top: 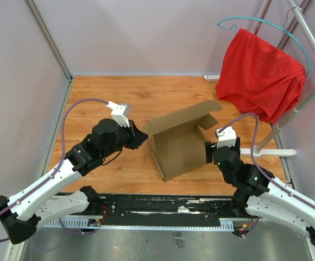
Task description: Fold the paper box
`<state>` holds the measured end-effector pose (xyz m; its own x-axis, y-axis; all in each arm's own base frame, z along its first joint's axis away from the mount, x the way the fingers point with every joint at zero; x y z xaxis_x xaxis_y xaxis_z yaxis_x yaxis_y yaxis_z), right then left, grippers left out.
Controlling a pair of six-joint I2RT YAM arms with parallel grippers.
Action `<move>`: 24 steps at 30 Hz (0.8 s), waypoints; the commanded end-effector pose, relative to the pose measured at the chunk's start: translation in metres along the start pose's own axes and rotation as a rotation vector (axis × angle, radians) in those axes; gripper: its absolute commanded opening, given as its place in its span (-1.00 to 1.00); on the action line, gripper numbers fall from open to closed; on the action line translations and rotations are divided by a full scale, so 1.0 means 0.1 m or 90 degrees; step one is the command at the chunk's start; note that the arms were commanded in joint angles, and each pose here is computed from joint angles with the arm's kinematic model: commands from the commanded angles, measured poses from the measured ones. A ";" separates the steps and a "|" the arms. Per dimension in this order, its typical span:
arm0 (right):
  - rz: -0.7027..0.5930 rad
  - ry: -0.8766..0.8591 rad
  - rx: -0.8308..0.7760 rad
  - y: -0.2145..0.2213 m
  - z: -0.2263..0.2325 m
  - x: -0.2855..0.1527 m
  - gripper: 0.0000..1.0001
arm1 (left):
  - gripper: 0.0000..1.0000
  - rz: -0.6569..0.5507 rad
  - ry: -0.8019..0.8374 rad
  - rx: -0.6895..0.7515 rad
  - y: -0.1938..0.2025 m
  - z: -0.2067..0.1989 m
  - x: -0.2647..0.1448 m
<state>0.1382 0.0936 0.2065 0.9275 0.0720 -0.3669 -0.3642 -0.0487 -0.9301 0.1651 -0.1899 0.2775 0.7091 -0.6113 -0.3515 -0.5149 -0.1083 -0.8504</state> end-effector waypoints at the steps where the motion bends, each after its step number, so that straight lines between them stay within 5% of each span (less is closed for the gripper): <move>1: 0.018 0.027 0.027 -0.04 -0.14 0.20 0.54 | -1.00 -0.024 -0.004 0.005 -0.16 -0.06 -0.01; 14: 0.049 -0.173 0.075 -0.36 -0.12 0.75 0.62 | -0.99 -0.013 -0.010 0.011 -0.15 -0.05 0.05; 24: 0.081 -0.156 0.055 -0.43 -0.18 1.13 0.62 | -0.99 -0.022 -0.013 0.017 -0.22 -0.07 0.06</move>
<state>0.2415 0.0825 0.1862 0.8021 0.2719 -0.5316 -0.5582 0.0252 -0.8293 0.1746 -0.1959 0.2851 0.7217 -0.5938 -0.3558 -0.5065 -0.1026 -0.8561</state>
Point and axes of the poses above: each gripper's point midway between its finger pads, its own x axis out along the fingers, its own z axis along the line the jaws close on, y = z × x, the point moved 7 cm from there along -x, back along the fingers, and after that the axes turned 8 degrees about x, right-handed, at the moved point
